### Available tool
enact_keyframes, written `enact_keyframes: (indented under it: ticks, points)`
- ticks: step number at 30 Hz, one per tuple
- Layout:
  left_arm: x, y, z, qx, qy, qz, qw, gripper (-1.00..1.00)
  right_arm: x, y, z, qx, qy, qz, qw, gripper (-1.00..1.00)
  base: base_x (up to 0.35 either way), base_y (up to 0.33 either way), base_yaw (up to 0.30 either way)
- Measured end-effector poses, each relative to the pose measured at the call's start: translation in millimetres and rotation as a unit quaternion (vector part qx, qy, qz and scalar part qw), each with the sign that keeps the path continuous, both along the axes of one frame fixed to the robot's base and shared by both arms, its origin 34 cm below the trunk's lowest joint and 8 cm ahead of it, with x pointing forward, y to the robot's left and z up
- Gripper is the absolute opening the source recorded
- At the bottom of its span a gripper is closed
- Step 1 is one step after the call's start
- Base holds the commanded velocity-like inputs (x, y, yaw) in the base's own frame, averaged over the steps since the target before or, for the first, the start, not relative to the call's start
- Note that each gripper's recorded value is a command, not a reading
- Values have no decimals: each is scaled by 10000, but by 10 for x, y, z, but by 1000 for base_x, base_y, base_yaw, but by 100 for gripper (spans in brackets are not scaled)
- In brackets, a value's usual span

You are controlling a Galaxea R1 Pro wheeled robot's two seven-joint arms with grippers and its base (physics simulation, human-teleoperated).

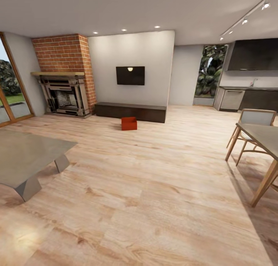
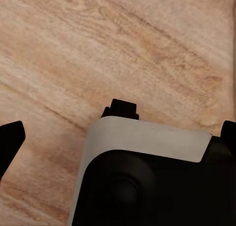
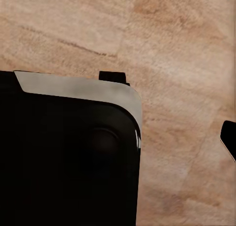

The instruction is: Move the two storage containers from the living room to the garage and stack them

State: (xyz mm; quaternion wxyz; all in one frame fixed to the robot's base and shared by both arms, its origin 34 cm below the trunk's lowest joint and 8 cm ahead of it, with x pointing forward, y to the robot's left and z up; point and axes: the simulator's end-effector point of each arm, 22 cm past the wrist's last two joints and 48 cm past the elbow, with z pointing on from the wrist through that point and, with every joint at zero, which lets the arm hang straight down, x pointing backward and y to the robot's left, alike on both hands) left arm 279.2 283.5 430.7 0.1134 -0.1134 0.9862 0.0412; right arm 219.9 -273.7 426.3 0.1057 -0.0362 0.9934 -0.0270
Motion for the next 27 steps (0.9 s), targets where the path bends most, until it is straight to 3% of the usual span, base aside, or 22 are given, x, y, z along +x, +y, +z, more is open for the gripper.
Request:
enact_keyframes:
  ticks: [27]
  points:
    - [0, 0, 0, 1, 0, 0, 10000, 100, 0, 0, 0, 0, 0, -3, 10000, 100, 322, 0, 0]
